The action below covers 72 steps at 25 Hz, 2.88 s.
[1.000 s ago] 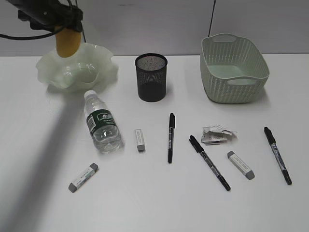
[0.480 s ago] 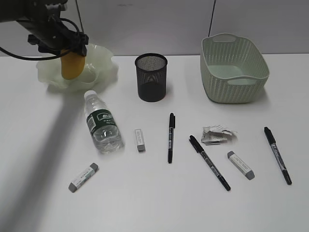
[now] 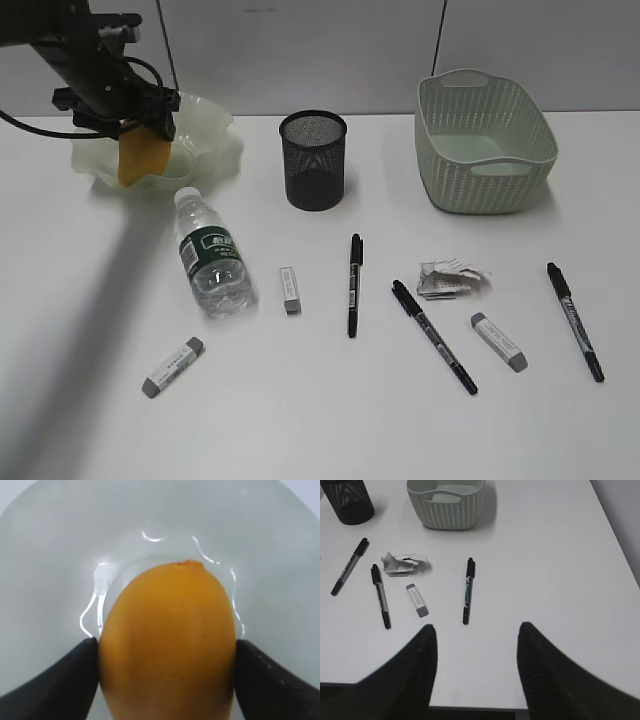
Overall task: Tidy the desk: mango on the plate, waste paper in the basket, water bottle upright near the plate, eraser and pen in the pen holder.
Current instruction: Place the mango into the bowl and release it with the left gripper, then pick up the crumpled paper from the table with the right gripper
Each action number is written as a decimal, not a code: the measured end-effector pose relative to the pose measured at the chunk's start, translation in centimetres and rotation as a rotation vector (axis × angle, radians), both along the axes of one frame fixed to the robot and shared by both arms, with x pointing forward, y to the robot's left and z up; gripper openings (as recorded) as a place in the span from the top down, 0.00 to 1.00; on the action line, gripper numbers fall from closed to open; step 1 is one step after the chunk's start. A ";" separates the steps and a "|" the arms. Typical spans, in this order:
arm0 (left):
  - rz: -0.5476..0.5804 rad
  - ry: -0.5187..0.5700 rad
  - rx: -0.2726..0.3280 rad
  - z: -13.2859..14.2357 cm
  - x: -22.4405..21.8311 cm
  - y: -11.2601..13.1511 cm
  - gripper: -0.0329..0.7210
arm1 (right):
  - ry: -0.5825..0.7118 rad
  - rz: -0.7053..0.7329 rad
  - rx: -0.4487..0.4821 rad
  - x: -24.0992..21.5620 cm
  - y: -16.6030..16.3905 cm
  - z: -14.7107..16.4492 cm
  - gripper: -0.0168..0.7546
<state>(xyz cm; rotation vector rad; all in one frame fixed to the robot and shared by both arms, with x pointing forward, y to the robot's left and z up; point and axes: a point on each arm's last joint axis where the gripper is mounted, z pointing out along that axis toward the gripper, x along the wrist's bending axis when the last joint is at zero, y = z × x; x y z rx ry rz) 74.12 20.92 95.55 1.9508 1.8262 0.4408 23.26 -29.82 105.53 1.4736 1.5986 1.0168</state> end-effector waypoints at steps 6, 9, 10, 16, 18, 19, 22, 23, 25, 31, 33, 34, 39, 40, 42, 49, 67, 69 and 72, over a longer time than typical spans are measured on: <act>-0.003 0.013 0.013 -0.1 -0.1 0.1 0.15 | 0.000 0.000 0.000 0.0 0.0 0.0 0.44; 0.002 0.008 -0.004 -0.5 0.1 0.0 0.15 | 0.000 0.000 0.000 0.0 0.0 0.0 0.44; 0.003 0.011 -0.009 -0.7 0.1 -0.1 0.15 | 0.000 0.000 0.000 0.0 0.0 0.0 0.44; 0.006 0.019 -0.016 -1.5 0.3 -0.2 0.15 | 0.000 0.000 0.000 0.0 0.0 0.0 0.44; 0.006 0.015 -0.017 -1.5 0.3 -0.2 0.15 | 0.000 0.000 0.000 0.0 0.0 0.0 0.44; 0.006 0.014 -0.017 -1.5 0.3 -0.2 0.13 | 0.000 0.000 0.000 0.0 0.0 0.0 0.44; 0.006 0.008 -0.018 -1.5 0.4 -0.2 0.09 | 0.000 0.000 0.000 0.0 0.0 0.0 0.44; 0.006 0.007 -0.019 -1.4 0.4 -0.2 0.08 | 0.000 0.000 0.000 0.0 0.0 0.0 0.44; 0.006 0.009 -0.018 -1.3 0.4 -0.2 0.08 | 0.000 0.000 0.000 0.0 0.0 0.0 0.44; 0.003 0.037 -0.008 0.7 0.5 -0.2 0.08 | 0.000 0.000 0.000 0.0 0.0 0.0 0.44; 0.002 0.060 -0.003 2.0 0.5 -0.2 0.08 | 0.000 0.000 0.000 0.0 0.0 0.0 0.44; 0.001 0.070 -0.001 2.8 0.5 -0.2 0.09 | 0.000 0.000 0.000 0.0 0.0 0.0 0.44; -0.001 0.151 0.014 6.1 -0.3 -0.1 0.11 | 0.000 0.000 0.000 0.0 0.0 0.0 0.44; -0.001 0.143 0.012 6.6 -0.3 -0.1 0.12 | 0.000 0.000 0.000 0.0 0.0 0.0 0.44; -0.002 0.141 0.012 7.0 -0.4 0.0 0.12 | 0.000 0.000 0.000 0.0 0.0 0.0 0.44; 0.025 0.093 0.016 9.7 -1.0 1.5 0.14 | 0.000 0.000 0.000 0.0 0.0 0.0 0.44; 0.114 0.084 -0.003 18.3 -13.6 6.8 0.18 | 0.000 0.000 0.000 0.0 0.0 0.0 0.44; 0.104 0.090 0.004 18.7 -16.6 7.0 0.18 | 0.000 0.000 0.000 0.0 0.0 0.0 0.44; 0.100 0.063 0.003 20.0 -21.4 7.3 0.18 | 0.000 0.000 0.000 0.0 0.0 0.0 0.44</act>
